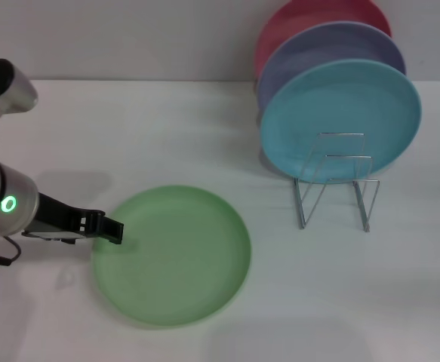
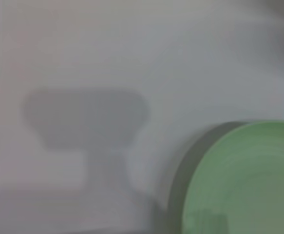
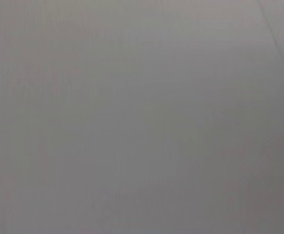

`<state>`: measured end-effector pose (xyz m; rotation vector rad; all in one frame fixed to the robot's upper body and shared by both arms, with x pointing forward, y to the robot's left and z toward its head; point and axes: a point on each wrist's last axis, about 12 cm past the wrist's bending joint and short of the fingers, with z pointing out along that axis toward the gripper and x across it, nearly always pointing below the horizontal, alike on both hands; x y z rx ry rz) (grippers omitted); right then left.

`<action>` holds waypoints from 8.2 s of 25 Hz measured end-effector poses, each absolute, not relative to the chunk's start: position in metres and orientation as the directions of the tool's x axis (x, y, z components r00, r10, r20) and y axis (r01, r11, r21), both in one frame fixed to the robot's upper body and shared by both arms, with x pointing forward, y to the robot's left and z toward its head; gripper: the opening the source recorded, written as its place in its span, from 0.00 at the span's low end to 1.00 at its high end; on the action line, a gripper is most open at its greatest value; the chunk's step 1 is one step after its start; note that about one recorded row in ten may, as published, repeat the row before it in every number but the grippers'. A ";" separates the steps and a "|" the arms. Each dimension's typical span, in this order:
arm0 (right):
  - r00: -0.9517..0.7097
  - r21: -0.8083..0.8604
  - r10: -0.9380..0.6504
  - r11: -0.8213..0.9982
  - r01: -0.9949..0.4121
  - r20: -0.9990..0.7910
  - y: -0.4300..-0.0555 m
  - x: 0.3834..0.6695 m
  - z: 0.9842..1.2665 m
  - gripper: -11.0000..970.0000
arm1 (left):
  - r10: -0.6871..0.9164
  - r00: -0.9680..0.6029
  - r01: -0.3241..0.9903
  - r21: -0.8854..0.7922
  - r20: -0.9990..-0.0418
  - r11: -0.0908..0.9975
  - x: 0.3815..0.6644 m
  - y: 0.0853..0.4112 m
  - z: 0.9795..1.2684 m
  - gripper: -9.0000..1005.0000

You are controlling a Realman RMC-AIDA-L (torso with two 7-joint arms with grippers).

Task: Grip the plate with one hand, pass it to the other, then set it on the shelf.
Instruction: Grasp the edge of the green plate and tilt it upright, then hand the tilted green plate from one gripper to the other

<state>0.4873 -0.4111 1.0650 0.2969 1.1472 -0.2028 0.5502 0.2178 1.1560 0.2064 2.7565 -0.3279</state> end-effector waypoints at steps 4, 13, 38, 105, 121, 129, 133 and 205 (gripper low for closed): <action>0.390 0.122 -0.010 0.942 0.312 -0.921 -0.415 0.491 1.067 0.65 | 0.107 -0.937 0.179 -0.193 -0.334 0.965 0.556 0.211 1.151 0.74; 0.388 0.116 -0.017 0.942 0.315 -0.921 -0.419 0.493 1.069 0.65 | 0.109 -0.952 0.162 -0.168 -0.286 0.972 0.562 0.210 1.140 0.74; 0.392 0.117 -0.017 0.941 0.317 -0.920 -0.418 0.489 1.068 0.65 | 0.140 -0.959 0.179 -0.144 -0.245 0.973 0.570 0.206 1.131 0.45; 0.373 0.136 0.002 0.933 0.334 -0.928 -0.411 0.481 1.058 0.65 | 0.001 -0.671 0.207 -0.187 -0.741 0.960 0.603 0.245 1.145 0.04; 0.360 0.103 -0.008 0.952 0.289 -0.933 -0.390 0.473 1.049 0.65 | -0.061 -0.041 0.103 -0.065 -0.997 0.993 0.556 0.252 1.099 0.05; 0.402 0.062 0.005 0.990 0.129 -0.916 -0.369 0.454 1.048 0.65 | -0.118 0.100 0.224 -0.093 -0.988 0.970 0.516 0.221 1.067 0.05; 0.439 0.031 0.018 0.999 0.021 -0.899 -0.356 0.446 1.050 0.65 | -0.141 0.149 0.261 -0.098 -0.979 0.960 0.497 0.213 1.059 0.05; 0.066 -0.008 0.040 0.801 -0.599 -0.997 -0.147 0.515 1.036 0.56 | 0.109 0.045 -0.061 0.107 -0.993 0.992 0.422 0.168 1.046 0.08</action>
